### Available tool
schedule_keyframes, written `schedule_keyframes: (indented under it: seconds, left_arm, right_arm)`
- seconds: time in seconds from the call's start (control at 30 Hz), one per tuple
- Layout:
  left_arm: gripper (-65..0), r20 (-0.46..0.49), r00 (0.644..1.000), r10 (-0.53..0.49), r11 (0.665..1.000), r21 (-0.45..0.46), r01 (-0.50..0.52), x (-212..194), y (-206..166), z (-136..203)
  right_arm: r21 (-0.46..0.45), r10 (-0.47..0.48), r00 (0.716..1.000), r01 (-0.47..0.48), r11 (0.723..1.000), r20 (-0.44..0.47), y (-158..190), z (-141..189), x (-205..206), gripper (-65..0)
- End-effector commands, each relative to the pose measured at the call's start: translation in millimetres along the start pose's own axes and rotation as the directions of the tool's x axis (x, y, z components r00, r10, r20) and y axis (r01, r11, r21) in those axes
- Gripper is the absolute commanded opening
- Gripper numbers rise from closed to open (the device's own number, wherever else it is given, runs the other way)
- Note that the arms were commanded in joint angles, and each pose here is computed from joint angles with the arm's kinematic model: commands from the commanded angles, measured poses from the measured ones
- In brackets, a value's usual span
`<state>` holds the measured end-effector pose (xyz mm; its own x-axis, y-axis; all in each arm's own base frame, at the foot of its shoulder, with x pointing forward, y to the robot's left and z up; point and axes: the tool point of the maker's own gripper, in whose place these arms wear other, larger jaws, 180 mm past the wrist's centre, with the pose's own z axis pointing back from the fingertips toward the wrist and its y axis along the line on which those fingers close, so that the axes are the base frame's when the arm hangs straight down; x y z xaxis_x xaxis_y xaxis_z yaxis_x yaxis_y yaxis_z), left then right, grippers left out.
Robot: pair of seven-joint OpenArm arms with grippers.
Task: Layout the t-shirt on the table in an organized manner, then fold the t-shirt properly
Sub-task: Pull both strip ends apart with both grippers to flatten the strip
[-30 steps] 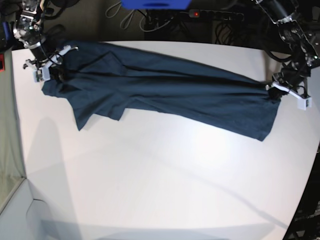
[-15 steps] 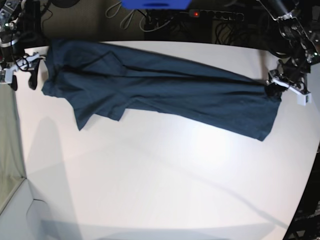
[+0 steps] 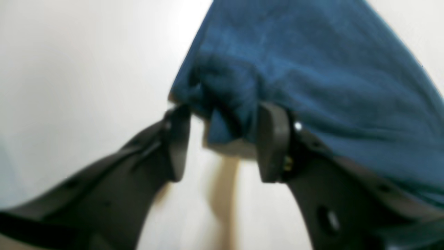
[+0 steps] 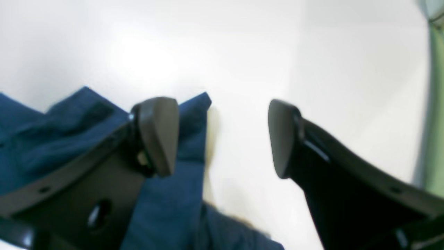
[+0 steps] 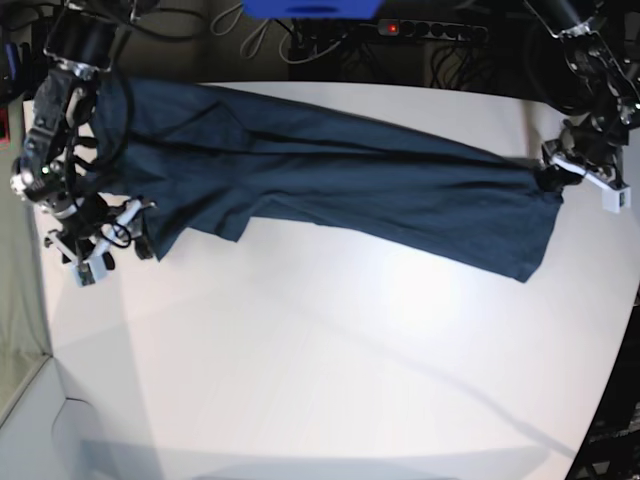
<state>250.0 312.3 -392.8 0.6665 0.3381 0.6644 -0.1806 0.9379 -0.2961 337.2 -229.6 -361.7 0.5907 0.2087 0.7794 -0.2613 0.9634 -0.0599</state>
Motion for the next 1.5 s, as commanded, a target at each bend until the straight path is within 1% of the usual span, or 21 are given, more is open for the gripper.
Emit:
schedule_keyframes:
  seconds: [0.0, 0.17, 0.3, 0.37, 0.43, 0.5, 0.63, 0.67, 0.7, 0.73, 0.87, 0.9, 0.93, 0.97, 1.03, 1.1, 1.17, 1.23, 1.27, 1.37, 1.47]
  left_arm:
    - [-31.1, 0.050, 0.998, -0.025, 1.000, -0.003, 0.025, 19, -1, 5]
    - [-25.4, 0.065, 0.997, -0.039, 0.999, 0.001, 0.039, 25, -1, 8]
    - [-24.8, 0.081, 0.996, -0.049, 0.999, 0.010, 0.048, 33, 3, 10]
    - [-24.8, 0.110, 0.994, -0.028, 0.999, 0.034, 0.024, 39, 13, 16]
    - [-24.7, 0.170, 0.985, -0.017, 0.999, 0.043, 0.010, 58, 15, 23]
    - [-24.7, 0.214, 0.977, -0.002, 0.999, 0.041, -0.007, 70, 17, 29]
    - [-24.7, 0.272, 0.962, 0.015, 1.000, 0.010, -0.018, 91, 11, 28]
    - [-24.7, 0.286, 0.958, 0.012, 1.000, 0.000, -0.013, 100, 6, 24]
    - [-24.8, 0.282, 0.959, 0.011, 1.000, -0.016, -0.007, 105, -2, 15]
    - [-24.9, 0.267, 0.964, 0.002, 1.000, -0.028, 0.006, 108, -9, 5]
    - [-25.2, 0.203, 0.979, -0.015, 0.995, -0.097, 0.035, 108, -40, -36]
    - [-25.6, 0.177, 0.984, -0.022, 0.992, -0.115, 0.043, 103, -48, -50]
    - [-27.6, 0.147, 0.988, -0.039, 0.989, -0.133, 0.059, 95, -57, -65]
    - [-30.9, 0.123, 0.991, -0.058, 0.987, -0.142, 0.076, 87, -63, -75]
    - [-41.2, 0.088, 0.993, -0.078, 0.985, -0.147, 0.091, 71, -69, -90]
    - [-52.2, 0.052, 0.995, -0.083, 0.986, -0.140, 0.090, 56, -66, -97]
    - [-63.9, 0.024, 0.996, -0.082, 0.989, -0.125, 0.084, 45, -59, -100]
    - [-65.0, -0.024, 0.995, -0.096, 0.990, -0.102, 0.093, 29, -51, -103]
    - [-63.8, -0.046, 0.993, -0.108, 0.991, -0.087, 0.103, 20, -45, -101]
    - [-63.8, -0.075, 0.989, -0.128, 0.991, -0.053, 0.125, 11, -27, -93]
    - [-63.8, -0.087, 0.987, -0.132, 0.991, -0.044, 0.129, 5, -22, -90]
  right_arm:
    - [-0.016, 0.004, 0.999, -0.004, 1.000, 0.038, -9, 0, 15, -23.5]
    - [0.056, -0.042, 0.999, 0.042, 0.998, -0.014, 11, -22, -7, -23.6]
    - [0.089, -0.066, 0.997, 0.069, 0.994, -0.026, 20, -32, -19, -23.8]
    - [0.102, -0.077, 0.997, 0.080, 0.992, -0.030, 25, -36, -24, -24.0]
    - [0.108, -0.090, 0.995, 0.093, 0.990, -0.033, 26, -38, -27, -25.6]
    - [0.110, -0.095, 0.995, 0.098, 0.989, -0.034, 27, -39, -29, -31.0]
    - [0.109, -0.094, 0.995, 0.097, 0.989, -0.031, 26, -38, -29, -51.9]
    - [0.108, -0.093, 0.995, 0.095, 0.990, -0.029, 26, -38, -28, -58.1]
    - [0.106, -0.092, 0.995, 0.094, 0.990, -0.026, 25, -38, -27, -62.8]
    - [0.106, -0.091, 0.996, 0.093, 0.990, -0.022, 25, -38, -25, -65.0]
    - [0.100, -0.092, 0.996, 0.093, 0.991, -0.012, 21, -38, -20, -65.0]
    - [0.100, -0.091, 0.996, 0.091, 0.991, -0.009, 21, -38, -19, -65.0]
    - [0.098, -0.091, 0.996, 0.092, 0.991, -0.007, 20, -38, -18, -65.0]
    - [0.098, -0.091, 0.996, 0.091, 0.991, -0.004, 20, -39, -16, -65.0]
    - [0.098, -0.091, 0.996, 0.091, 0.991, -0.003, 20, -39, -16, -65.0]
    - [0.096, -0.086, 0.996, 0.086, 0.992, 0.005, 19, -38, -12, -65.0]
    - [0.086, -0.068, 0.997, 0.064, 0.994, 0.040, 16, -35, 4, -65.0]
    - [0.069, -0.034, 0.995, 0.028, 0.997, 0.089, 15, -27, 24, -65.0]
    - [0.056, -0.008, 0.993, 0.001, 0.998, 0.115, 14, -20, 35, -65.0]
    - [0.023, 0.065, 0.991, -0.068, 0.997, 0.115, 17, 0, 46, -65.0]
    - [0.004, 0.098, 0.989, -0.099, 0.995, 0.114, 27, 15, 51, -65.0]
